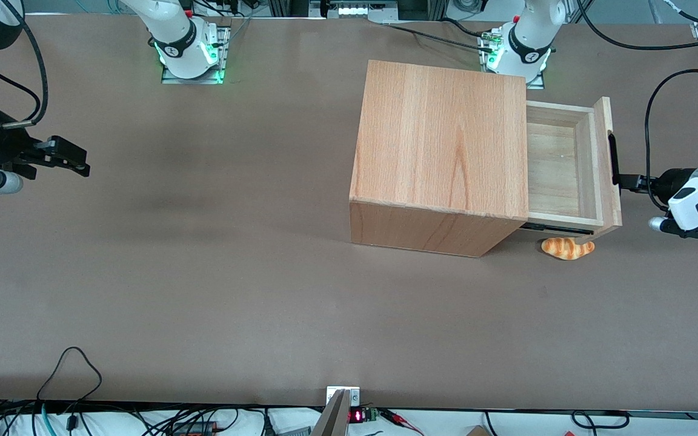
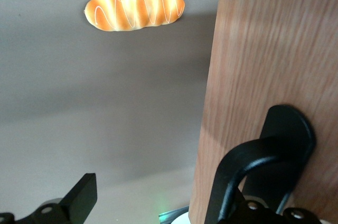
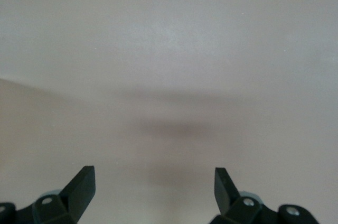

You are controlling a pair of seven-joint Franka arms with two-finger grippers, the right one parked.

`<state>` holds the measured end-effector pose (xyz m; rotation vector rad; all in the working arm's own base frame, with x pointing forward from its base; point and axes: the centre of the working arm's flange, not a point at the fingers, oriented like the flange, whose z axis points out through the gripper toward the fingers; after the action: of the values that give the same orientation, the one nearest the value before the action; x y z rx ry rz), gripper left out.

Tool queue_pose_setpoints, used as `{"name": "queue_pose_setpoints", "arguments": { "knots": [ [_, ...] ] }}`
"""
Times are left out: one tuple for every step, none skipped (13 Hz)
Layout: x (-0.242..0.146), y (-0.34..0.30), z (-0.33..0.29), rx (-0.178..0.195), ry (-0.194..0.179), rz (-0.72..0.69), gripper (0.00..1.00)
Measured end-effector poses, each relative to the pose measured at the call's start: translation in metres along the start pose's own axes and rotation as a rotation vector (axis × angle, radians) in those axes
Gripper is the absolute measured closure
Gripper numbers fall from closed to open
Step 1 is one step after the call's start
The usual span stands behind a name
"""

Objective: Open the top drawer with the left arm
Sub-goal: 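Pull the drawer handle outward from the box with the left gripper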

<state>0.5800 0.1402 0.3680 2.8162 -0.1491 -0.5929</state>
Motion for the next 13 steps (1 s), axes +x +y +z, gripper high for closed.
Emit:
{"name": "queue_pose_setpoints", "arguments": {
  "knots": [
    [0.0003,0.0003,-0.0007,0.001,0.002,0.001,0.0],
    [0.0007,0.0008,-0.0016,0.004,0.004,0.003,0.0],
    [0.0009,0.001,-0.0019,0.006,0.005,0.006,0.0],
    [0.0009,0.0009,-0.0019,0.007,0.005,0.01,0.0],
    [0.001,0.0009,-0.002,0.007,0.006,0.018,0.0],
    [0.0012,0.0009,-0.0021,0.008,0.007,0.025,0.0],
    [0.0012,0.0008,-0.0021,0.008,0.007,0.027,0.0],
    [0.0012,0.0007,-0.0021,0.008,0.008,0.027,0.0],
    [0.0012,0.0005,-0.0021,0.008,0.008,0.027,0.0],
    [0.0011,0.0002,-0.0021,0.008,0.008,0.027,0.0],
    [0.001,-0.0002,-0.0022,0.007,0.008,0.027,0.0],
    [0.0007,-0.001,-0.0023,0.007,0.009,0.026,0.0],
    [0.0,-0.003,-0.0026,0.006,0.01,0.023,0.0]
  ]
}}
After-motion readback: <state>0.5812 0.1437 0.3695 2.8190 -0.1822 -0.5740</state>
